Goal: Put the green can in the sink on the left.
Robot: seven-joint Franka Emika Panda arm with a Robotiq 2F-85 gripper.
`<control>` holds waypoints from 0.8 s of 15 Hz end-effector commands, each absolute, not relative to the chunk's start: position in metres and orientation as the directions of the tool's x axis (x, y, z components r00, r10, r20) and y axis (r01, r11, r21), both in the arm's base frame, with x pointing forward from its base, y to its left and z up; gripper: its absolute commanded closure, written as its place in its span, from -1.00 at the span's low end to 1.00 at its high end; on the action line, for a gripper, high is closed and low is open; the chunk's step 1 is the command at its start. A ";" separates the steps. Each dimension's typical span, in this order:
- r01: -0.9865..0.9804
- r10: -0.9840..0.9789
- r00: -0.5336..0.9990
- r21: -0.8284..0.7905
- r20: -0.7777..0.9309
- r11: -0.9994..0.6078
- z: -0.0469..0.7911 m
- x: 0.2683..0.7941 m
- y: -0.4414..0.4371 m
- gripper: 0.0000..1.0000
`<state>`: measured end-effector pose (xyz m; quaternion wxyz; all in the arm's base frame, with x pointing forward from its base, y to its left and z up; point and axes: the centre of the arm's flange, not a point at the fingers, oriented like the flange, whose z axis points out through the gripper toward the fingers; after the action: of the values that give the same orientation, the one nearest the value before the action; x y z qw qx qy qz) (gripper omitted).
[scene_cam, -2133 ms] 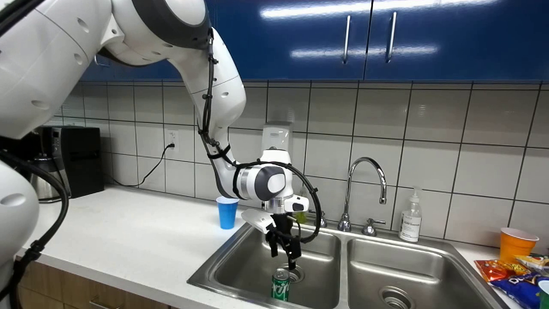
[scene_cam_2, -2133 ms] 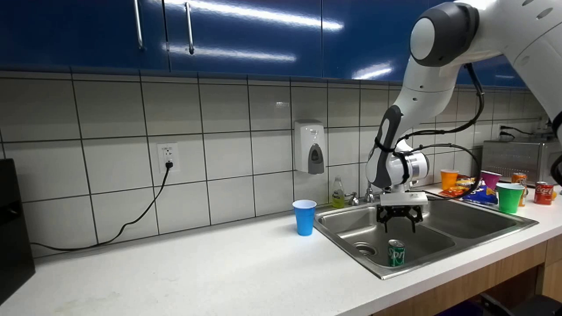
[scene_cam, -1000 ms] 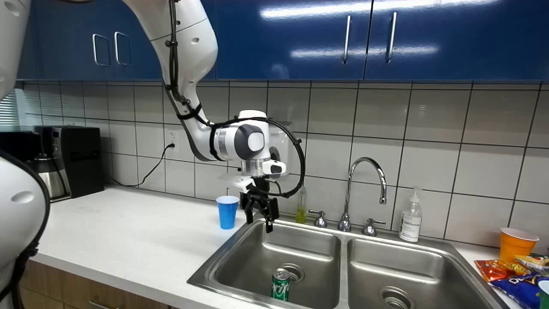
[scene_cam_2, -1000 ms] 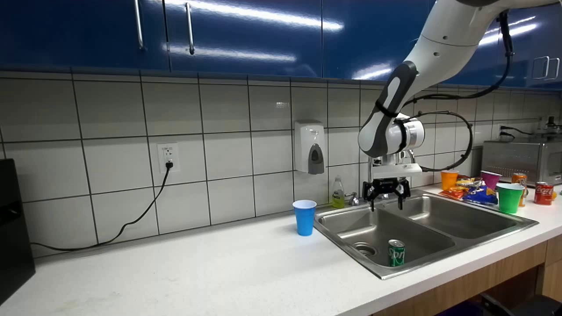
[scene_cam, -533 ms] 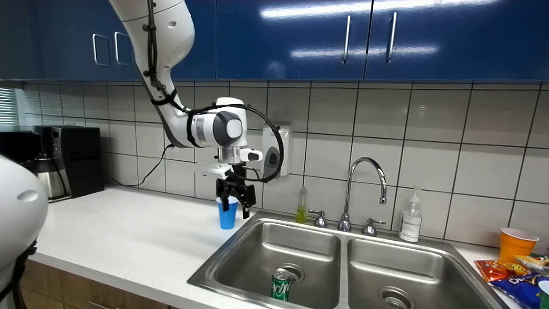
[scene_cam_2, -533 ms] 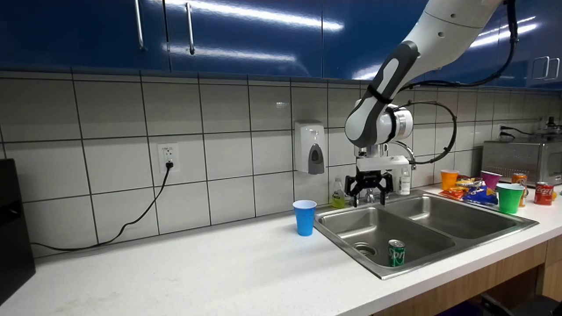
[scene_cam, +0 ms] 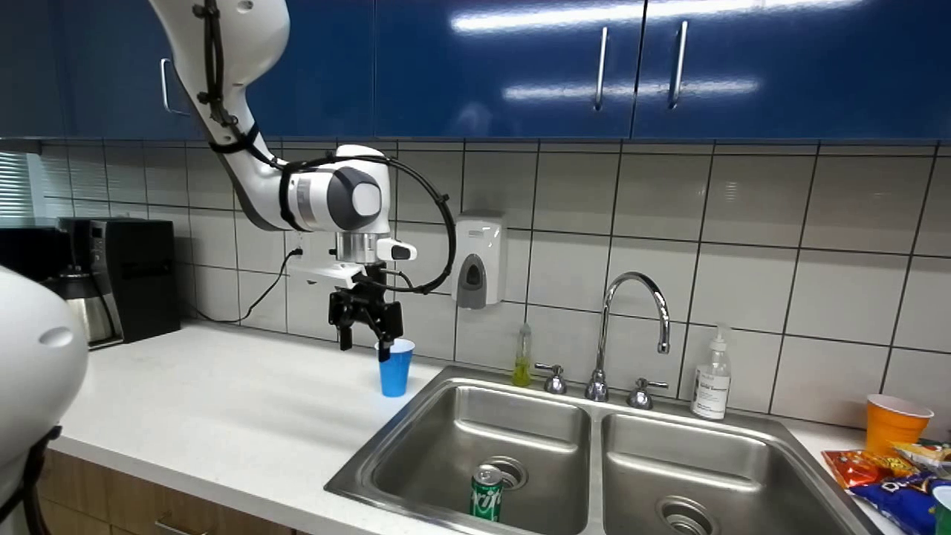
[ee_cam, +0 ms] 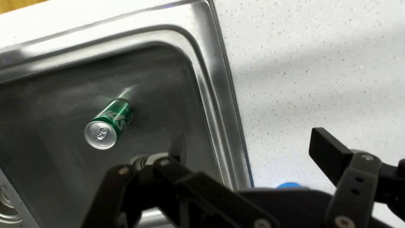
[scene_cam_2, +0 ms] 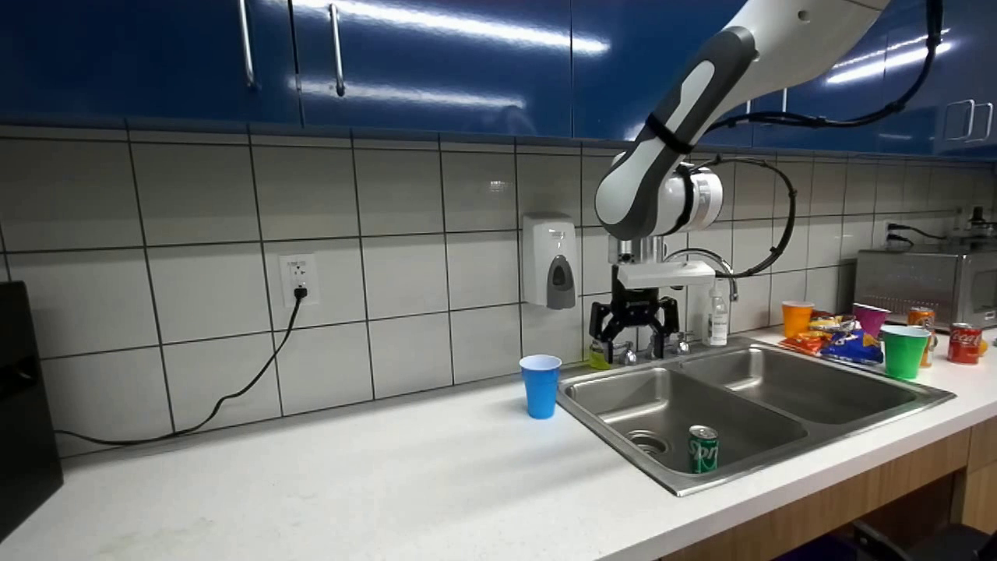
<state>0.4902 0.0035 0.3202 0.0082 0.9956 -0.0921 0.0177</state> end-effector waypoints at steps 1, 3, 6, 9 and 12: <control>-0.131 -0.132 0.991 -0.008 0.009 -0.991 0.337 0.467 0.017 -1.00; -0.113 -0.113 0.994 -0.012 -0.003 -0.993 0.341 0.460 0.023 -1.00; -0.085 -0.085 0.996 -0.020 -0.018 -0.996 0.345 0.450 0.031 -1.00; -0.070 -0.069 0.997 -0.021 -0.033 -0.997 0.349 0.438 0.035 -1.00; -0.057 -0.056 0.997 -0.022 -0.043 -0.998 0.352 0.427 0.038 -1.00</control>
<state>0.4477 0.0344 0.3392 -0.0036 0.9990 -0.0419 -0.0159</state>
